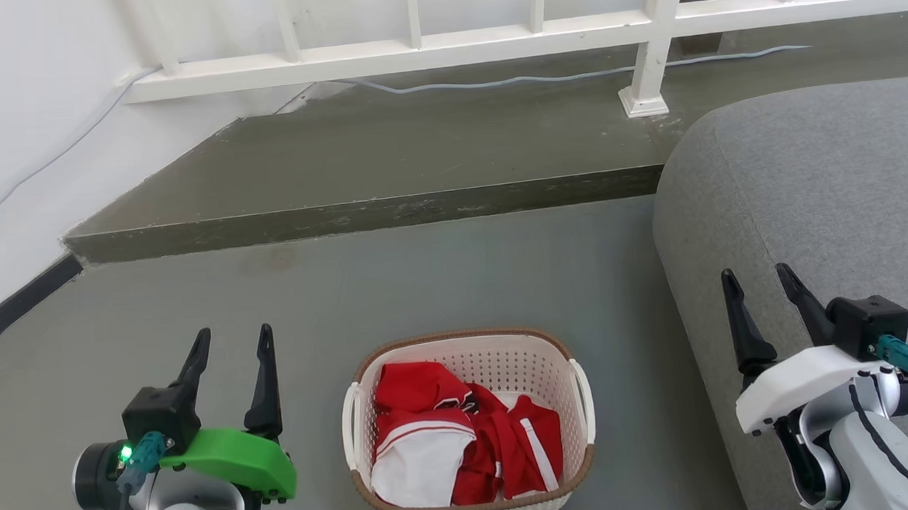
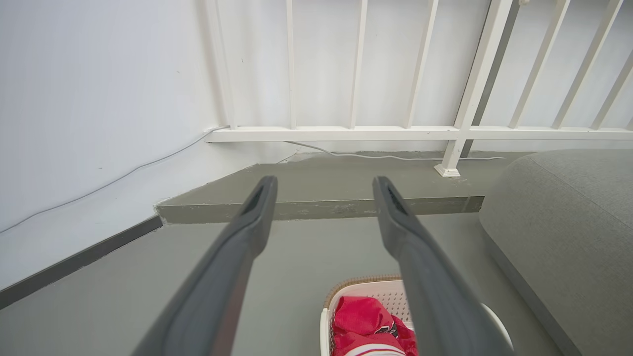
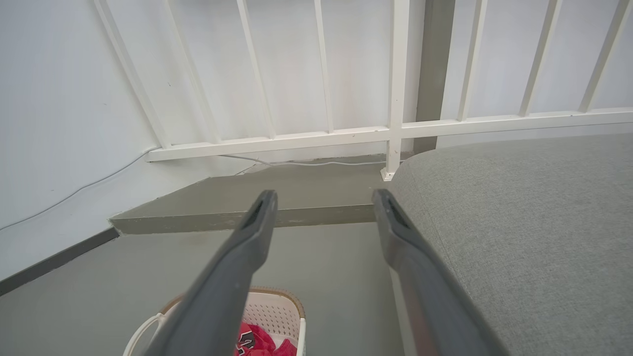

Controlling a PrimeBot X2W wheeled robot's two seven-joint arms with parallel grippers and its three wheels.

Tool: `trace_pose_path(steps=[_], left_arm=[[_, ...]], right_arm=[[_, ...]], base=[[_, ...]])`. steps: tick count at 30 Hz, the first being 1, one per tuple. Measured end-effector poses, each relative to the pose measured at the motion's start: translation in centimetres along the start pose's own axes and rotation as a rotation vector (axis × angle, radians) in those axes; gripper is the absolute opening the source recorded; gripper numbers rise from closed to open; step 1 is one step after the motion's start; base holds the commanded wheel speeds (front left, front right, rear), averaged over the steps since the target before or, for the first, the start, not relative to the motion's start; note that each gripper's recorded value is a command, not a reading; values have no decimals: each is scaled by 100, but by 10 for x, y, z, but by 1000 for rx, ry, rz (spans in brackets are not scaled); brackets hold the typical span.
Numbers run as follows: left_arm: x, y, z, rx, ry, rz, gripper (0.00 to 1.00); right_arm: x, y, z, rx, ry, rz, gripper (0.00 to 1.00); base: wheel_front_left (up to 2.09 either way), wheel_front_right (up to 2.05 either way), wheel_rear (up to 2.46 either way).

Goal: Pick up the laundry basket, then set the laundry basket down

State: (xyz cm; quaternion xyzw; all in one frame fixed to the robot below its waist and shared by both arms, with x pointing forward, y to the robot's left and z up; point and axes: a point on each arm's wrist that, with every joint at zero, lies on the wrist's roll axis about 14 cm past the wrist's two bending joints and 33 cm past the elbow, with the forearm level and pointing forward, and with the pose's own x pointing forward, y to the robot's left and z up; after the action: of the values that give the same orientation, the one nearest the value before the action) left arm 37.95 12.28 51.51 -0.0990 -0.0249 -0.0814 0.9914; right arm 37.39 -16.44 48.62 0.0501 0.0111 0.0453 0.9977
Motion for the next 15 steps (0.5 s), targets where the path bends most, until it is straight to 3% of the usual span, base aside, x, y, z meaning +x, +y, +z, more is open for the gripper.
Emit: trace_pose_path(steps=[15], left_arm=[[-1,3,-6,3,20,11,100]], right_arm=[[0,-3,-4,0,12,-8,100]], base=[[0,0,0]])
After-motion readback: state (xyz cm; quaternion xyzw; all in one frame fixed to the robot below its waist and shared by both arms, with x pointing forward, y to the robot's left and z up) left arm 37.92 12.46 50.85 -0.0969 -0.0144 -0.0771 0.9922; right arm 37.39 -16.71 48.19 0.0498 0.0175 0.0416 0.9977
